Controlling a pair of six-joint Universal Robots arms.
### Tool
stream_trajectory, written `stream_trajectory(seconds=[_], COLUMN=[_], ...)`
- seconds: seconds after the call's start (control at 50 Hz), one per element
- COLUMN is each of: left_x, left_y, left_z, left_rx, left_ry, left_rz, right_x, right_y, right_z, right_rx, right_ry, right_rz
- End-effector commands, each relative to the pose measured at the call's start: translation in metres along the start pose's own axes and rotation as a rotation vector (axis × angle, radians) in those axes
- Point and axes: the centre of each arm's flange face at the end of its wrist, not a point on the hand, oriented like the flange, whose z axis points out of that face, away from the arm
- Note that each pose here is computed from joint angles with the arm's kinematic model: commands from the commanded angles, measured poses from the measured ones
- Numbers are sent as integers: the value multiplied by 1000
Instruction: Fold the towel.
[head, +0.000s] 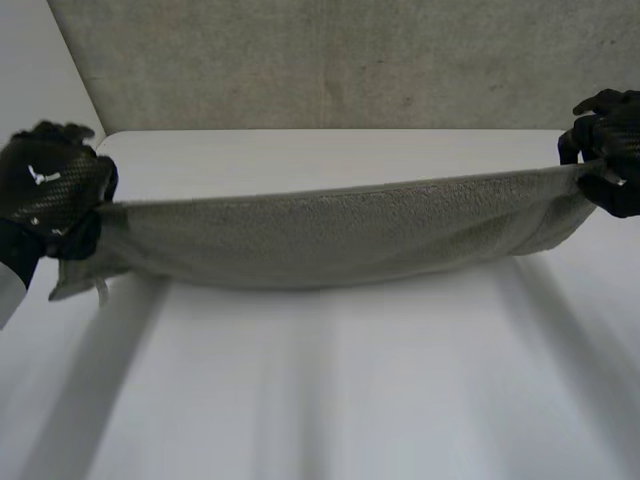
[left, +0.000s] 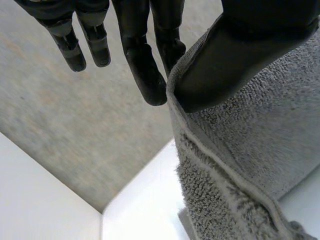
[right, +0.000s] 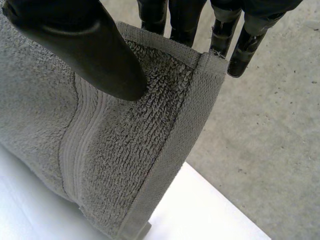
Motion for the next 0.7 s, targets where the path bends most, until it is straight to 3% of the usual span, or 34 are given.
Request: stream_trajectory(seconds=[0.02,0.22,0.3,0.52,0.7], left_x=[9,10,15,35,37], left_y=[15,6,22,79,107], left_z=[-6,-14,9,83,131], left_rx=[-97,-102,-135,-283,-308], left_ry=[53,97,160,236,212], left_rz=[-28,-36,-58,-88,-80], right_x=[3,-12,-8,-8,2], right_y=[11,24,35,89,124], right_z=[-9,-14,-6,61,108], right_rx=[-93,-152,-173,-278,-296], right_ry=[0,-70,-87,-145,-131], right_rz=[-22,-70,-65,-64,-103])
